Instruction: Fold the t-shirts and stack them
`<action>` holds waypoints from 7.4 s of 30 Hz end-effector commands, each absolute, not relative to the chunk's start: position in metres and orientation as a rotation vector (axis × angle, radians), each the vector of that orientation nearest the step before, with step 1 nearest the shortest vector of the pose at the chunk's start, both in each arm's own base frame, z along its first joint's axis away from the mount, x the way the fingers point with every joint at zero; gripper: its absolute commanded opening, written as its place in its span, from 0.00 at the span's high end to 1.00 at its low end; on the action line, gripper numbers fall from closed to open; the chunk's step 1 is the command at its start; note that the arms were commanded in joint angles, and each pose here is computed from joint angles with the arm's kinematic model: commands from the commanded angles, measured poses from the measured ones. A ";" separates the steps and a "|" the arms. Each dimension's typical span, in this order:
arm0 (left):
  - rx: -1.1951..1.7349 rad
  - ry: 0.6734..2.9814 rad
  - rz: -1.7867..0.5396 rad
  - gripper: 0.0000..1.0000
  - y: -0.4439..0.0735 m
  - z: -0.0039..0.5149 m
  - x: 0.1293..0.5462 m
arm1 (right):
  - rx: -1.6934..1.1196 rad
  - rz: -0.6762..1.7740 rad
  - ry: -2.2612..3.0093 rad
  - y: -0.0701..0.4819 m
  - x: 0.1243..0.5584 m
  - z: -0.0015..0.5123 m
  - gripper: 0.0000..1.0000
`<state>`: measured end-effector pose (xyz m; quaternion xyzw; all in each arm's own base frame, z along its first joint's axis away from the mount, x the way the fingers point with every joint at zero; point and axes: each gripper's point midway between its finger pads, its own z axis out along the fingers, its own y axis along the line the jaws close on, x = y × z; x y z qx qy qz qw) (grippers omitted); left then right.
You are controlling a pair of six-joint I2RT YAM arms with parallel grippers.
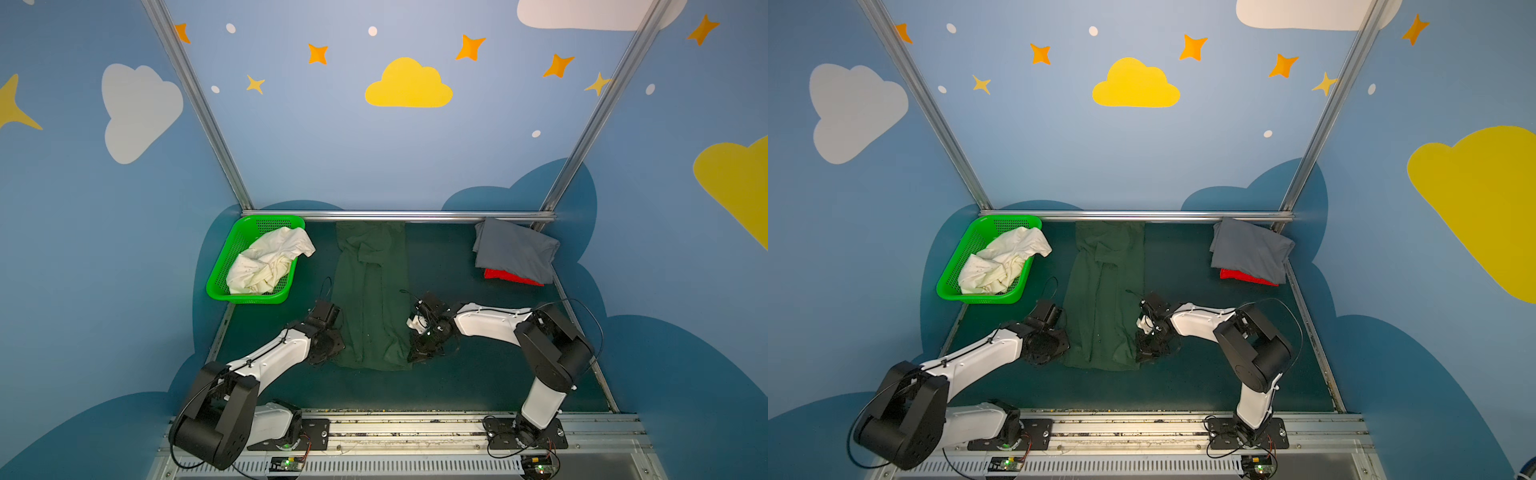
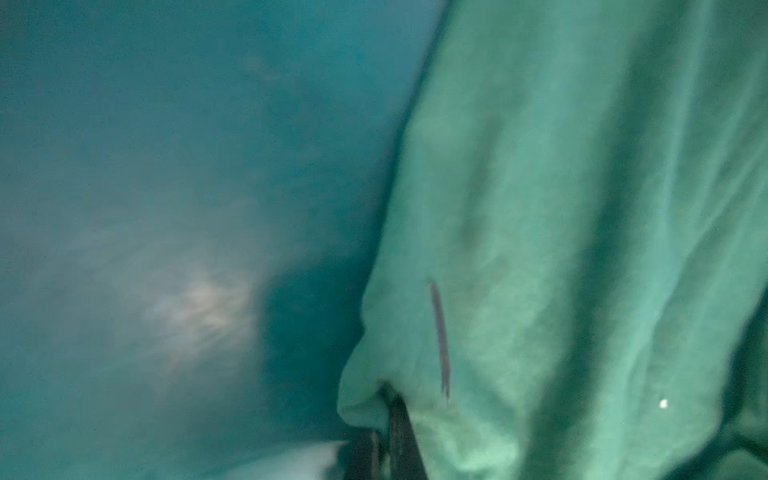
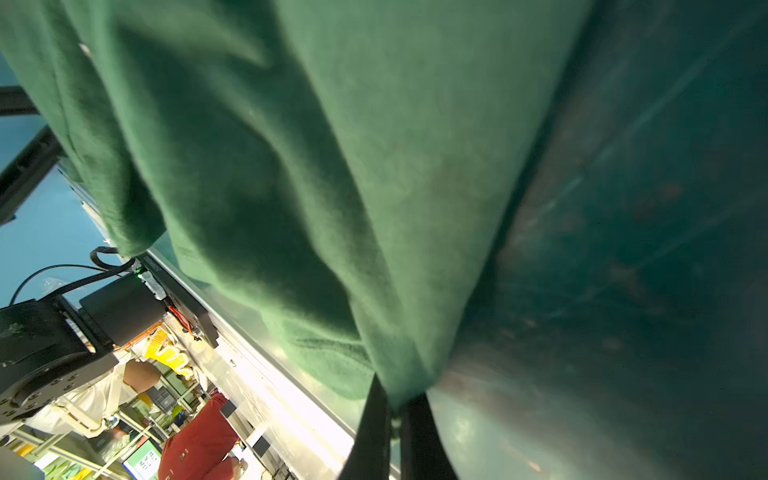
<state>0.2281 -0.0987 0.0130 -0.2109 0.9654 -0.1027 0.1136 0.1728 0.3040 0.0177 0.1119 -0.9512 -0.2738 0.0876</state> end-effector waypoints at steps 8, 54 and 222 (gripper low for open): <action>-0.560 2.926 -0.355 0.97 -0.113 0.030 0.195 | 0.333 -0.699 -2.899 0.278 0.163 0.033 1.00; -0.703 2.651 -0.588 0.97 -0.114 0.107 0.332 | 0.302 -0.991 -3.016 0.325 0.289 0.112 1.00; -0.948 2.670 -0.759 0.36 -0.079 -0.007 0.361 | -0.168 -1.137 -2.948 0.293 0.364 0.005 0.13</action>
